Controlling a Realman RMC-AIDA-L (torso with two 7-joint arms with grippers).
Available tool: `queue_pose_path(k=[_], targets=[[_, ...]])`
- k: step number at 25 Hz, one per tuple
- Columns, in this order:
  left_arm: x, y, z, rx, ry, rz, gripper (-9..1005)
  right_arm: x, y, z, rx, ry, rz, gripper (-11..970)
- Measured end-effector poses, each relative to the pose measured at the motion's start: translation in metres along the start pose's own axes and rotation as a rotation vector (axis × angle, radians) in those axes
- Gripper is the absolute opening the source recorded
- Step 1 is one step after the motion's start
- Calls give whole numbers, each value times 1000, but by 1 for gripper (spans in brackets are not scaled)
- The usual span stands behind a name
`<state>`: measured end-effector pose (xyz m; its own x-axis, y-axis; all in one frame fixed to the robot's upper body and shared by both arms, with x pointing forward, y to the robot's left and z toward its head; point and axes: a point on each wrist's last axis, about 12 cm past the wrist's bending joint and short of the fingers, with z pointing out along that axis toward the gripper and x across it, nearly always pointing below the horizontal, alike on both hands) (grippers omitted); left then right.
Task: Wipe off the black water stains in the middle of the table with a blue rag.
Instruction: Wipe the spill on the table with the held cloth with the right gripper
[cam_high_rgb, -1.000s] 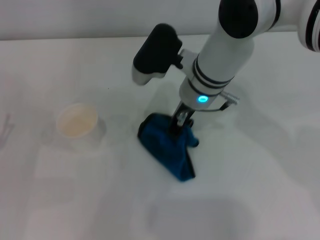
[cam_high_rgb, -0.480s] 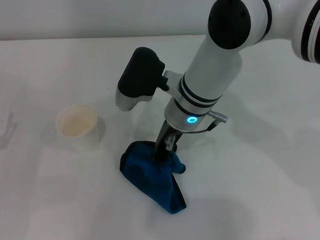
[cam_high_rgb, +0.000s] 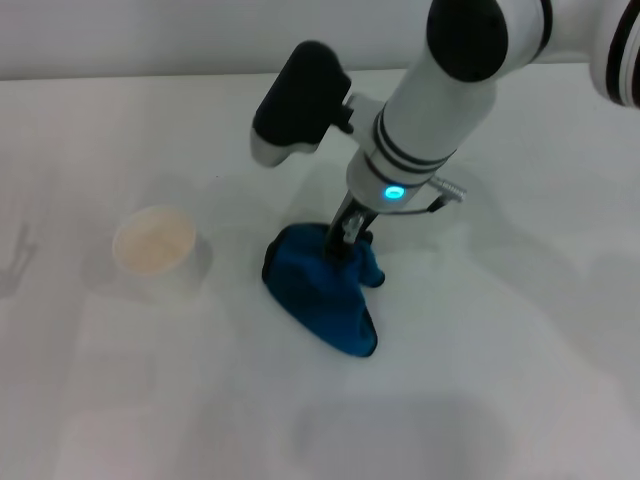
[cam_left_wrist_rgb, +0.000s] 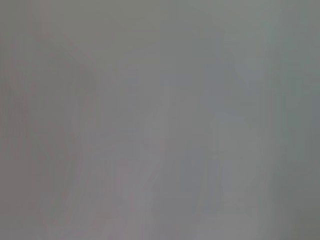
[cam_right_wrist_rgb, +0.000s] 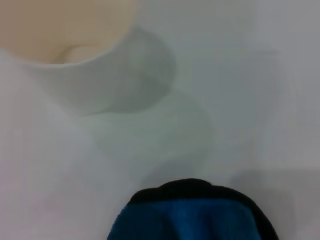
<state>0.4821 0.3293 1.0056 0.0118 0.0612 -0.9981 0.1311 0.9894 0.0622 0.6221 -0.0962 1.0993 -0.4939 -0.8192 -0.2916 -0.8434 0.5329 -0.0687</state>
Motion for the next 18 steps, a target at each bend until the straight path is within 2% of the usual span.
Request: queue_pose_path(k=[11,18], targets=[[-1,-1,6,5,2,2,864,12,-42,-10,188,17,106,33],[-2,0,9,7,5,7,864,21,-53,-13,179,21,159,33]])
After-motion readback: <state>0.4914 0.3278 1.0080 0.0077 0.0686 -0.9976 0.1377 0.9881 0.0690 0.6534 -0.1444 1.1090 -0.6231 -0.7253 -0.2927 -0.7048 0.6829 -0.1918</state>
